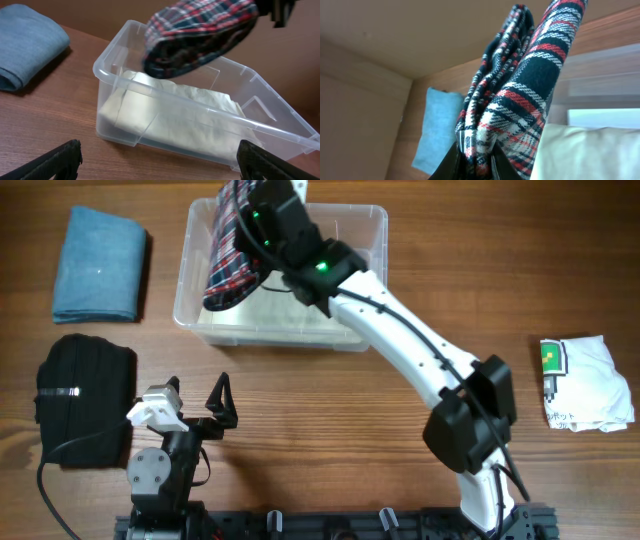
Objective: Pack container
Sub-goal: 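Lower the plaid shirt into the box's left side and release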
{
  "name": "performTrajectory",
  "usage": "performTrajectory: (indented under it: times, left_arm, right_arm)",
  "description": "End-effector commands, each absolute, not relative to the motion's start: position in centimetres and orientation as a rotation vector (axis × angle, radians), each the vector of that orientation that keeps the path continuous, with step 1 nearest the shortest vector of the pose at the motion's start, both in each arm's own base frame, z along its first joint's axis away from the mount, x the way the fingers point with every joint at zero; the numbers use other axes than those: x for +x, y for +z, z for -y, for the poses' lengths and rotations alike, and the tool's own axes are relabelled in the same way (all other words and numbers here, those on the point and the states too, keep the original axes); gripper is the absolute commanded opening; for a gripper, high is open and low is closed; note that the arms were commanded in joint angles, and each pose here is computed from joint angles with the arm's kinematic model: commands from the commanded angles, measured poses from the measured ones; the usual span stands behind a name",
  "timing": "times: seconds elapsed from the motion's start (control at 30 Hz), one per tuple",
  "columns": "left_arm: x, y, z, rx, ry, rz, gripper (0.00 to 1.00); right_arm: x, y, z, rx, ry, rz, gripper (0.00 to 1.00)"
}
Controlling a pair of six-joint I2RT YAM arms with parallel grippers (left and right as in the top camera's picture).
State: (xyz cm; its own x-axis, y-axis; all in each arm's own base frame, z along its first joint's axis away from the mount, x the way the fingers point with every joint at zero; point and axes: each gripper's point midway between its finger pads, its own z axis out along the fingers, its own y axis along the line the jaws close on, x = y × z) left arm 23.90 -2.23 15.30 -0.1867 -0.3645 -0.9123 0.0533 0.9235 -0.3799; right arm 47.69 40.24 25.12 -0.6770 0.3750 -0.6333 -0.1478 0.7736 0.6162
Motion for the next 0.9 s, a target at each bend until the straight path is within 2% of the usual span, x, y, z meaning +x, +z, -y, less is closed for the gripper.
performTrajectory:
  times: [0.0,0.63,0.67,0.7,0.73,0.8,0.87]
  left_arm:
    - [23.9,15.2,2.2,-0.223,-0.366,-1.719,1.00]
    - [23.9,15.2,2.2,-0.223,-0.366,-1.719,1.00]
    - [23.9,15.2,2.2,-0.223,-0.366,-1.719,1.00]
    - [23.9,15.2,2.2,-0.223,-0.366,-1.719,1.00]
    - [23.9,15.2,2.2,-0.223,-0.366,-1.719,1.00]
    - [23.9,15.2,2.2,-0.223,-0.366,-1.719,1.00]
    - [23.9,15.2,2.2,-0.223,-0.366,-1.719,1.00]
  right_arm:
    - [47.3,24.8,-42.7,0.158,0.882,-2.128,0.04]
    - [46.8,18.1,-45.4,0.113,0.838,-2.222,0.05]
    - [46.8,17.9,-45.4,0.113,0.834,-2.228,0.26]
    - [46.8,17.9,-45.4,0.112,0.834,-2.227,0.56]
    - [46.7,17.9,-45.4,0.111,0.835,-2.228,0.72]
    - [46.5,17.9,-45.7,0.096,0.855,-2.237,0.85]
    - [46.3,17.9,-45.9,0.072,0.867,-2.242,0.91]
